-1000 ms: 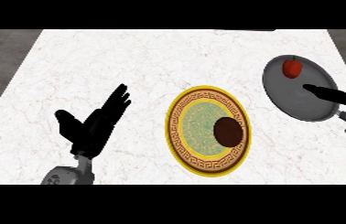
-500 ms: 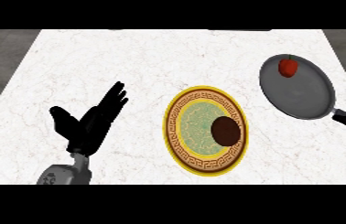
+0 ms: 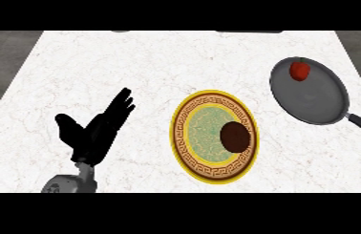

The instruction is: Pick the bell pepper from the plate and place it in the pan

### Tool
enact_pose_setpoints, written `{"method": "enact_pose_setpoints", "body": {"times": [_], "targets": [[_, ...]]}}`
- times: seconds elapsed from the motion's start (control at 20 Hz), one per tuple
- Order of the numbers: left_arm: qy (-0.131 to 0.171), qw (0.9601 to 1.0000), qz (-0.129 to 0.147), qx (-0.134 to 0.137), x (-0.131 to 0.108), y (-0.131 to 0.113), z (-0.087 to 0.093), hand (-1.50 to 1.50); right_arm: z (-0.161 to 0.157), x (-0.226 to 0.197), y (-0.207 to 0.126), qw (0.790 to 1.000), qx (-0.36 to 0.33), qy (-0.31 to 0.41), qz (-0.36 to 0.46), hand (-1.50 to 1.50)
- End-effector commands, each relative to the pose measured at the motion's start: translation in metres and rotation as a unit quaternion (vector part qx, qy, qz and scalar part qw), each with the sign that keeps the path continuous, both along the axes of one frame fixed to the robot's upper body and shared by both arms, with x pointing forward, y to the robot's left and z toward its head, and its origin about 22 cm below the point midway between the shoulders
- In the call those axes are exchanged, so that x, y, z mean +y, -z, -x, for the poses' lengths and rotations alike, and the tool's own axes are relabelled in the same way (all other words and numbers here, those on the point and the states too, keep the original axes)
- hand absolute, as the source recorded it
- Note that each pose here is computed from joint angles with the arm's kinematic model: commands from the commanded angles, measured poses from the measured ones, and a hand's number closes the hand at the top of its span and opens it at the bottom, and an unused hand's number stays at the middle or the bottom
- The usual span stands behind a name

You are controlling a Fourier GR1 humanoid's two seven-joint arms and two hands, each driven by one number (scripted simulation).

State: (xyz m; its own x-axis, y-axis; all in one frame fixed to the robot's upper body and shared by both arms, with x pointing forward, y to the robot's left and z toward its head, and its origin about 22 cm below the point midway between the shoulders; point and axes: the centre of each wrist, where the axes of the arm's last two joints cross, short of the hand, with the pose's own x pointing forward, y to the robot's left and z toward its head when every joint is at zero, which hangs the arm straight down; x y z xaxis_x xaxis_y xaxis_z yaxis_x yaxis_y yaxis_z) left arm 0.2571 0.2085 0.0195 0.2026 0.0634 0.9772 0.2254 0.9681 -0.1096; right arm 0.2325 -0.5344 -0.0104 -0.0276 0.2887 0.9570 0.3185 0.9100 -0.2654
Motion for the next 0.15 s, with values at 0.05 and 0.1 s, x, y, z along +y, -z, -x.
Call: {"method": "enact_pose_setpoints", "body": {"times": [0.05,0.1], "targets": [[0.003,1.0,-0.001,-0.008,-0.008,-0.007,-0.003,0.0,0.009,-0.008,-0.003,1.0,-0.01,-0.026,-0.009,-1.5],[-0.003,1.0,0.003,0.003,0.01,-0.009,-0.004,0.0,0.023,-0.012,0.003,0.999,0.0,-0.037,-0.01,-1.5]]}}
